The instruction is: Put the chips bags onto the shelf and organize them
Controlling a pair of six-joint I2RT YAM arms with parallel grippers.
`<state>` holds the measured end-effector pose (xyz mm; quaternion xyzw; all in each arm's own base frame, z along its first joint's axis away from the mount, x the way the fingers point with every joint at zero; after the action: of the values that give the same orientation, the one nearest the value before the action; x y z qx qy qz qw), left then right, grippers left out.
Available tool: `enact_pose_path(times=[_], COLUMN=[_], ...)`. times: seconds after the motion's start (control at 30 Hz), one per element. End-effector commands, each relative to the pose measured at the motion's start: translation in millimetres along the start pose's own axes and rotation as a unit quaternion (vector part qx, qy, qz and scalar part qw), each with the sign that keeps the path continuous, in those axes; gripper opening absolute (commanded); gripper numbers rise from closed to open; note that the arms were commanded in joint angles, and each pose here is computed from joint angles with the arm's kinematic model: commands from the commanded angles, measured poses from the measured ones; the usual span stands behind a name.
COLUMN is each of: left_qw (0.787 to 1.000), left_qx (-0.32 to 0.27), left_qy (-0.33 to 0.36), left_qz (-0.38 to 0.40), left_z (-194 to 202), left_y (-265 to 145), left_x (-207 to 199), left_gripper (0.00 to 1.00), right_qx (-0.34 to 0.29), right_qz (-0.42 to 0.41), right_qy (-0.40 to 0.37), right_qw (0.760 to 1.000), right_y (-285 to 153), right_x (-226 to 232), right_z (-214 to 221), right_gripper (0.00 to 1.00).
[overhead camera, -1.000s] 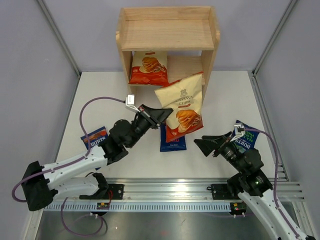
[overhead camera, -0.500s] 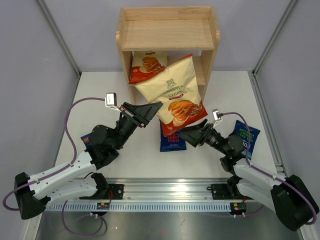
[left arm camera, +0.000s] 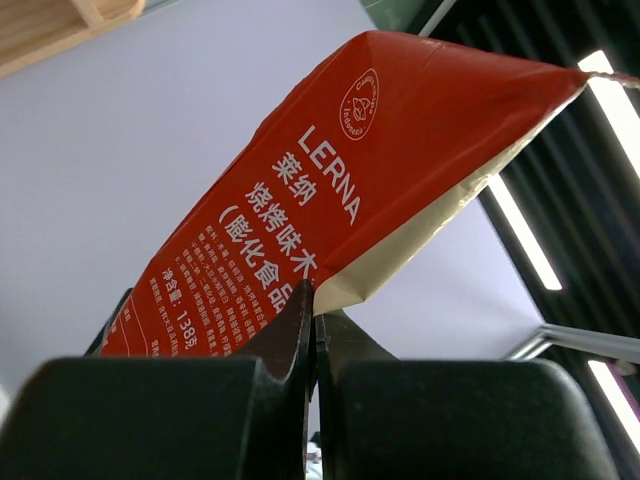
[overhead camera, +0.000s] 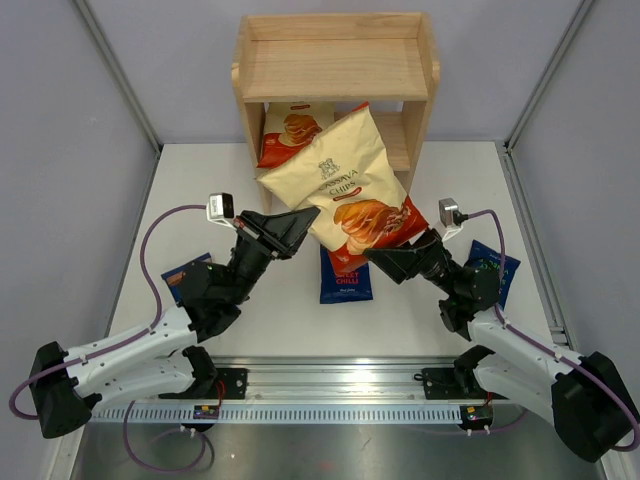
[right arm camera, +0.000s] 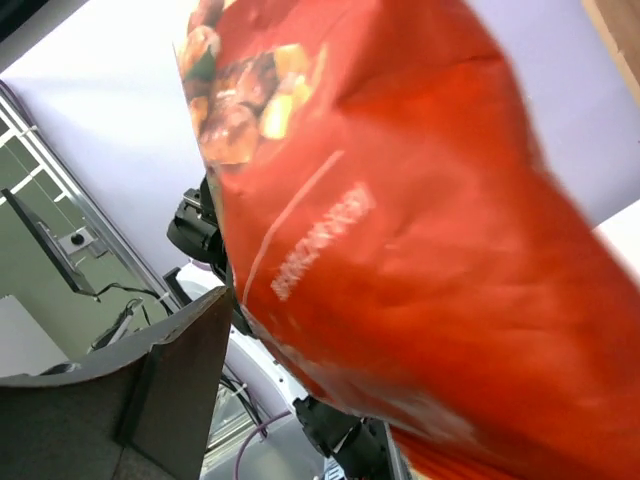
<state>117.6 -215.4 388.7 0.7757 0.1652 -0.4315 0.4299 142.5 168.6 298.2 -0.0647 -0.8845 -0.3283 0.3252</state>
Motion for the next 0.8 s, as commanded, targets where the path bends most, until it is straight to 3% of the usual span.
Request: enact_pose_path(times=[0.0,0.23,0.4,0.47,0.7,0.77], left_qw=[0.997,0.998,0.998,0.998,0.996,0.992], left_qx=[-0.033,-0.057,-0.036,-0.027,-0.028,-0.026], left_qy=[-0.044,-0.021,0.001,-0.001,0.015,0.037], left_qz=[0.059,-0.028,-0.051,-0.061,-0.088,-0.121], left_z=[-9.8,-14.1,-8.3,-5.4,-5.5,-8.1], left_y=[-2.2,-15.5,-13.5,-13.4,-18.6,-21.2], left_x=[-20.8,-0.2,8.2,12.2,20.3,22.8], left_gripper=[0.00,0.00,0.00,0.00,0.00,0.15], right_qx=[-0.080,-0.120,-0.130,-0.134,-0.136,-0.137], right_qz=[-0.134,-0.101,-0.071,-0.048,0.015,0.033], right_qy=[-0.076,-0.042,-0.018,-0.010,0.014,0.034], right_qw=[0.985,0.987,0.989,0.990,0.990,0.989], right_y=[11.5,8.5,10.4,11.8,5.0,-0.3], right_x=[47.4,50.8,51.4,47.6,36.4,31.8], right_z=[-27.2,-33.1,-36.9,-38.4,-33.5,-29.0], right_gripper=[0.78,0.63,0.68,0.64,0.34,0.29])
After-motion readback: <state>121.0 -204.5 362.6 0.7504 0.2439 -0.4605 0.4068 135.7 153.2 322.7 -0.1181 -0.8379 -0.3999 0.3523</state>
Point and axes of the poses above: each gripper's point midway between its finger pads, its own y axis out along the fingers, its own x axis along the line the jaws close on, z = x × y, the point moved 10 cm from there along -y, back along the fingers, and after that the axes turned 6 degrees about y, right-handed, at the moved point
